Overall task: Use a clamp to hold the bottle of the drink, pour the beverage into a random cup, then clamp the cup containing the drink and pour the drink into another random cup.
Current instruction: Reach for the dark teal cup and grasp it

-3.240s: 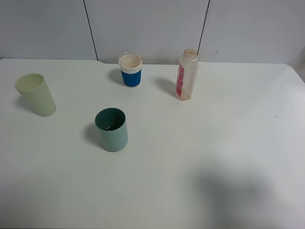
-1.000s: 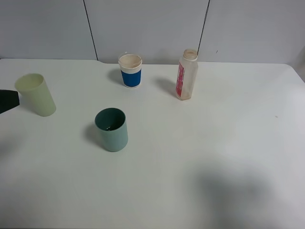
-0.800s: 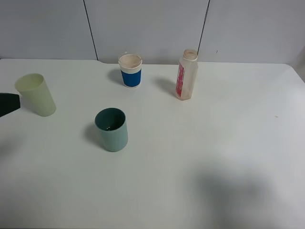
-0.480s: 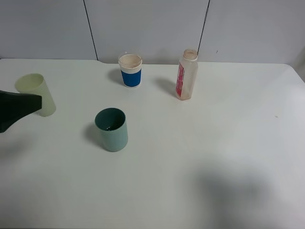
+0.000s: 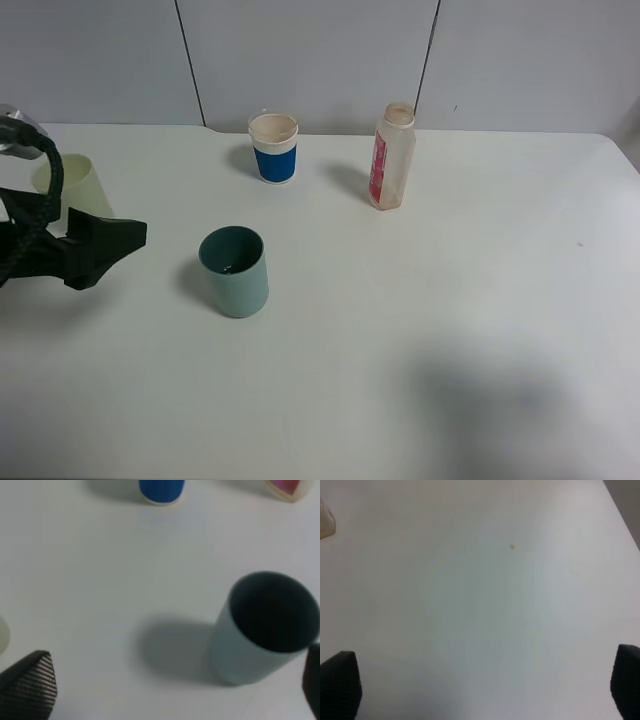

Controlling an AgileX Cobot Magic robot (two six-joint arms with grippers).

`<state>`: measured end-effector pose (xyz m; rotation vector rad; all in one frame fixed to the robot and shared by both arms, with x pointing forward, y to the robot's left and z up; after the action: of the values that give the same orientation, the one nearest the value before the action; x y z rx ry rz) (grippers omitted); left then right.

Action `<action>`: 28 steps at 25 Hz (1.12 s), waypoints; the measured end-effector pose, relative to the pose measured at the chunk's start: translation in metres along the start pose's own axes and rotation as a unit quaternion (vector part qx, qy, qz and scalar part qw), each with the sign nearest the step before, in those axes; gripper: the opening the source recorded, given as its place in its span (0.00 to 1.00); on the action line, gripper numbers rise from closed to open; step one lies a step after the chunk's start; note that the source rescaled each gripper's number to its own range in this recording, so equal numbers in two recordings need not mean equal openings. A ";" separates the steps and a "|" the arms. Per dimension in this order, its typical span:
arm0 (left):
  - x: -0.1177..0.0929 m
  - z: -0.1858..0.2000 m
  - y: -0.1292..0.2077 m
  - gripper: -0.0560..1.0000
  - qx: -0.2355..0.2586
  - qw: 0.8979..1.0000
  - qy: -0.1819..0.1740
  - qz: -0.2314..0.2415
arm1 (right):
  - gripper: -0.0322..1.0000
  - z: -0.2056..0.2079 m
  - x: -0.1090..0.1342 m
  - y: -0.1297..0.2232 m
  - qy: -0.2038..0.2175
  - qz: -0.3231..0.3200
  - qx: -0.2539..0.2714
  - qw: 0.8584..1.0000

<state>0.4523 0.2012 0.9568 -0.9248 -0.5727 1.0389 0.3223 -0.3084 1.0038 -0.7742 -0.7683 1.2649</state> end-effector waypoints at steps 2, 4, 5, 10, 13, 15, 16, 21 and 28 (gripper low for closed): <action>0.001 0.000 -0.004 1.00 -0.011 1.000 -0.003 0.002 | 1.00 0.000 0.000 0.000 0.000 0.000 0.000 1.000; 0.002 0.000 -0.007 1.00 -0.021 1.000 -0.005 -0.001 | 1.00 0.000 0.000 0.000 0.000 0.000 0.000 1.000; 0.002 0.000 -0.008 1.00 -0.022 1.000 -0.006 0.003 | 1.00 0.000 0.000 0.000 0.000 0.000 0.000 1.000; 0.002 -0.007 0.007 1.00 -0.010 1.000 -0.004 0.012 | 1.00 0.000 0.000 0.000 0.000 0.000 0.000 1.000; 0.001 -0.016 0.024 1.00 0.009 1.000 -0.001 0.012 | 1.00 0.000 0.000 0.000 0.000 0.000 0.000 1.000; -0.001 -0.022 0.026 1.00 0.005 1.000 0.004 0.011 | 1.00 0.000 0.000 0.000 0.000 0.000 0.000 1.000; -0.002 -0.024 0.026 1.00 -0.002 1.000 0.007 0.012 | 1.00 0.000 0.000 0.000 0.000 0.000 0.000 1.000; -0.008 -0.038 0.037 1.00 -0.002 1.000 0.023 -0.003 | 1.00 0.000 0.000 0.000 0.000 0.000 0.000 1.000; -0.015 -0.050 0.047 1.00 0.000 0.999 0.046 -0.025 | 1.00 0.000 0.000 0.000 0.000 0.000 0.000 1.000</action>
<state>0.4625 0.1782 0.8913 -0.9495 -0.5171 0.9475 0.3223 -0.3084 1.0038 -0.7739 -0.7686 1.2649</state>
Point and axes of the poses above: a point on each arm's last joint axis where the gripper is mounted, z pointing back along that axis away from the gripper, x along the wrist's bending axis when the last joint is at zero, y = z × x, the point moved 9 cm from there along -z, pointing out along that axis toward the gripper, and after that the axes turned 4 degrees about -z, right-handed, at the moved point
